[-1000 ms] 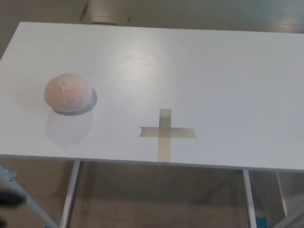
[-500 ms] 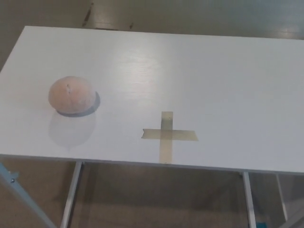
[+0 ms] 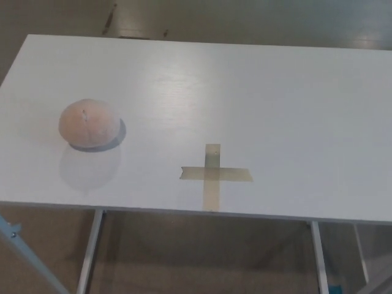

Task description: Use the left hand to take the pink dumpling toy on a person's hand and put it on the desk.

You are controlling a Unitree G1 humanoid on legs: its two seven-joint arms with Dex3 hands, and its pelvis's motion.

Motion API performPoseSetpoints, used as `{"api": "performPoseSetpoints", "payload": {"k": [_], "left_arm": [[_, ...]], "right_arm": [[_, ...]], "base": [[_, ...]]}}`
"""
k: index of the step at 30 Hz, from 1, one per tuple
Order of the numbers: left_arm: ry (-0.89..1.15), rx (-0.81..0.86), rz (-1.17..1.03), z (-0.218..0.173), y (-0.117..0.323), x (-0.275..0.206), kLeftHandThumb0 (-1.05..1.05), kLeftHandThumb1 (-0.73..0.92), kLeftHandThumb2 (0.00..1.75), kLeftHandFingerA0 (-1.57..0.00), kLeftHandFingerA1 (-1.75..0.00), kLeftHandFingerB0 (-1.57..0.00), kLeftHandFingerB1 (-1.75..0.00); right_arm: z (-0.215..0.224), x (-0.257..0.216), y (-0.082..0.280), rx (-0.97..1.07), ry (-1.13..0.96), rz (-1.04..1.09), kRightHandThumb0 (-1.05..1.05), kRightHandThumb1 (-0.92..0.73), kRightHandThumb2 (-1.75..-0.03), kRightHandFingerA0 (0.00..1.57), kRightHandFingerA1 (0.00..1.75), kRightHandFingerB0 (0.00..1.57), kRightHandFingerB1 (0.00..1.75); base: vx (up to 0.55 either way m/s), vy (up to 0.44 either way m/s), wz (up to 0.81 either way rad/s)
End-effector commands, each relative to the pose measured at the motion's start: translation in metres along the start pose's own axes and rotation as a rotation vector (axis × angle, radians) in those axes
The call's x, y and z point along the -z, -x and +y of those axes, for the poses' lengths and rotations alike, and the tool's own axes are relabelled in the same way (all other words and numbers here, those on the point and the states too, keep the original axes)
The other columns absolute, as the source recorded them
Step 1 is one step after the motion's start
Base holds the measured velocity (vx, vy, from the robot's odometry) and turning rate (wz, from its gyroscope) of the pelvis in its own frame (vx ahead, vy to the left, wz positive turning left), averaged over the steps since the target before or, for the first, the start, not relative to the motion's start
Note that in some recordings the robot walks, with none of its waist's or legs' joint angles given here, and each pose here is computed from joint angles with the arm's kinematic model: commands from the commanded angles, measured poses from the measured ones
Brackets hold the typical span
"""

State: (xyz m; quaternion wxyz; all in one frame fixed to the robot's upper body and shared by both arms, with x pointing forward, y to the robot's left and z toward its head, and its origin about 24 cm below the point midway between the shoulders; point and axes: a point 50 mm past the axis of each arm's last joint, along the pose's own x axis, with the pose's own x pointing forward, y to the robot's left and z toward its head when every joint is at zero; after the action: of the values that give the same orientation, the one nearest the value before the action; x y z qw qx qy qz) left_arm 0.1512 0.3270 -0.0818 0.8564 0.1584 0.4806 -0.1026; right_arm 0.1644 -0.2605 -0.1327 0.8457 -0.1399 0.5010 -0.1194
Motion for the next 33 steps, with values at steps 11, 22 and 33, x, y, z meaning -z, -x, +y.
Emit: {"api": "performPoseSetpoints", "payload": {"k": [11,22,33], "left_arm": [[-0.064,-0.262,0.171,0.002,-0.012,0.029,-0.64,0.90,0.67,-0.45,-0.36,-0.26,-0.29],[-0.051,-0.273,0.159,0.002,-0.012,0.028,-0.63,0.84,0.67,-0.46,-0.36,-0.25,-0.30],[-0.029,-0.315,0.173,-0.002,-0.008,0.044,-0.61,0.80,0.66,-0.50,-0.38,-0.30,-0.31]], "right_arm": [[0.002,-0.004,0.001,0.011,-0.017,-0.047,-0.22,-0.66,-0.59,0.70,0.48,0.46,0.40],[0.003,-0.001,0.001,0.006,-0.023,-0.041,-0.21,-0.66,-0.59,0.69,0.47,0.48,0.40],[-0.004,0.023,0.004,0.082,-0.046,0.000,-0.18,-0.64,-0.58,0.79,0.52,0.52,0.42]], "base": [[0.00,0.000,0.00],[0.00,0.000,0.00],[0.00,0.000,0.00]]}}
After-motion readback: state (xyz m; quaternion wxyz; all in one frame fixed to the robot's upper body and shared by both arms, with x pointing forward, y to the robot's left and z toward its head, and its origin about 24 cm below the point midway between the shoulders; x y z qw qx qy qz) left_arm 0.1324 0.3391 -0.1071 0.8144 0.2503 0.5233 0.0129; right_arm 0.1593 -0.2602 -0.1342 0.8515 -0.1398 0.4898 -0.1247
